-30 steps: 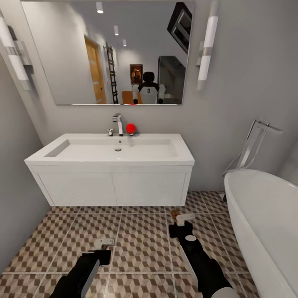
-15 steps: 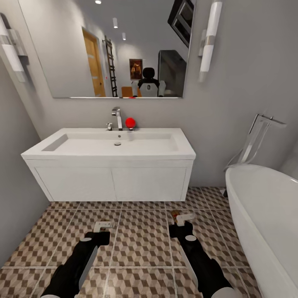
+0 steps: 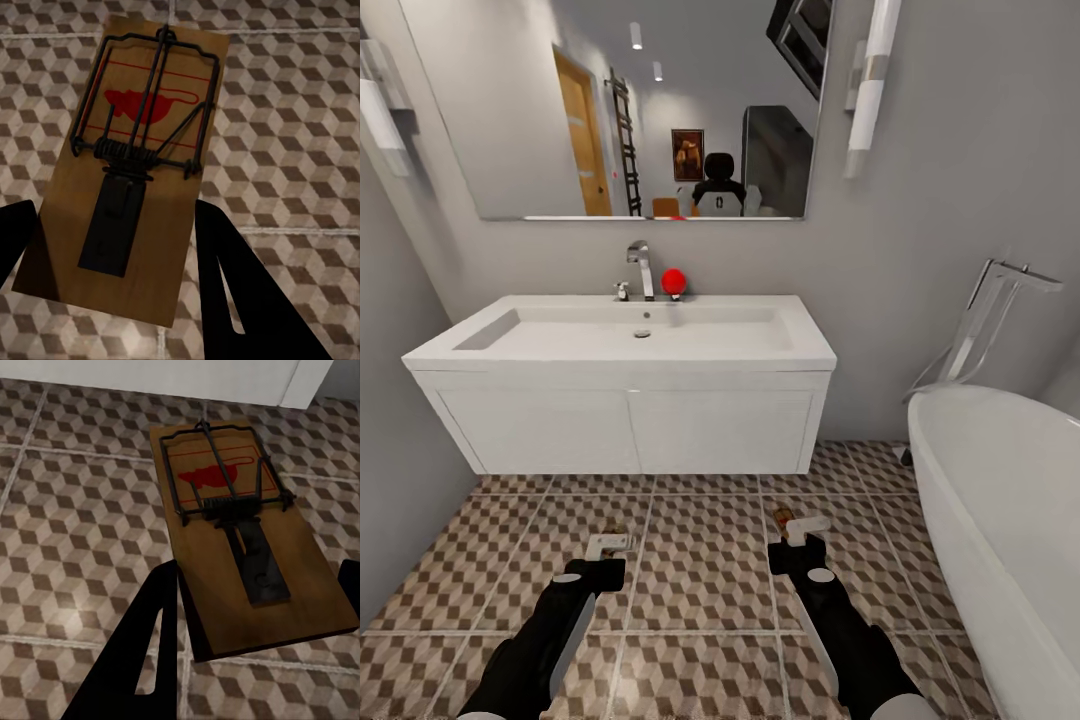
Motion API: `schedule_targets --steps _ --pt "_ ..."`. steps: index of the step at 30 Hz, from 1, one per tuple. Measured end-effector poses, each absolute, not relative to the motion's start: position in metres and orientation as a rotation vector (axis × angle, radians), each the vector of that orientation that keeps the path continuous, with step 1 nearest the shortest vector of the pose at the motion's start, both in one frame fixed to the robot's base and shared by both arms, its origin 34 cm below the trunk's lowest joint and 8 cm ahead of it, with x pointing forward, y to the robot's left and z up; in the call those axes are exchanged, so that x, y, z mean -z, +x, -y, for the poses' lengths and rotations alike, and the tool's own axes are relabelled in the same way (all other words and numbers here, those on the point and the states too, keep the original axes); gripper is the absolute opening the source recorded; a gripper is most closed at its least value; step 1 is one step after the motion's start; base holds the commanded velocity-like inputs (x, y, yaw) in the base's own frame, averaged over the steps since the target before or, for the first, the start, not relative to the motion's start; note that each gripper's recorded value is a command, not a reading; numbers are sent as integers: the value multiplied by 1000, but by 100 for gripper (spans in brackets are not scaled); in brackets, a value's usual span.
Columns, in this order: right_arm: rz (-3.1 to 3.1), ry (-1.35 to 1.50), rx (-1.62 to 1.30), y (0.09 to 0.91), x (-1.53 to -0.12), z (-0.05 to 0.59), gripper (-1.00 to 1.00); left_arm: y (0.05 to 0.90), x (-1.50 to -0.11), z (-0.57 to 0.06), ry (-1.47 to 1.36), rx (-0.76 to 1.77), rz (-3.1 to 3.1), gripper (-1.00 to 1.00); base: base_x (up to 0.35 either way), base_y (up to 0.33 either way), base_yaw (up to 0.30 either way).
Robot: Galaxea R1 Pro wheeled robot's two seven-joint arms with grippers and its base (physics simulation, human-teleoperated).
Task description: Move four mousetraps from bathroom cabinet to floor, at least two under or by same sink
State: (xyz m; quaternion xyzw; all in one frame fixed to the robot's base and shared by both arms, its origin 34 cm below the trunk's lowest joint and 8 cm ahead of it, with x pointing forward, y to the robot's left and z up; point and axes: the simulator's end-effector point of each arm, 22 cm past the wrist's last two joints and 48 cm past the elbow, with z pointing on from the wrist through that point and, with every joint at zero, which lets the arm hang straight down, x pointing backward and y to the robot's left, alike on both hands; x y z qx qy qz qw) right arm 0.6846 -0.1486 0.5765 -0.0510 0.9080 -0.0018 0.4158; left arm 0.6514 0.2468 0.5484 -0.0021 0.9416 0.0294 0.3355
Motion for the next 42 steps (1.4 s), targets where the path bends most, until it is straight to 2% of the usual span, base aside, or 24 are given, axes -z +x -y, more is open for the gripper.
schedule_targets --steps 42 --pt "-2290 -131 -12 667 -464 146 -100 625 -430 -246 -1 -77 -2517 -100 0 0 0"
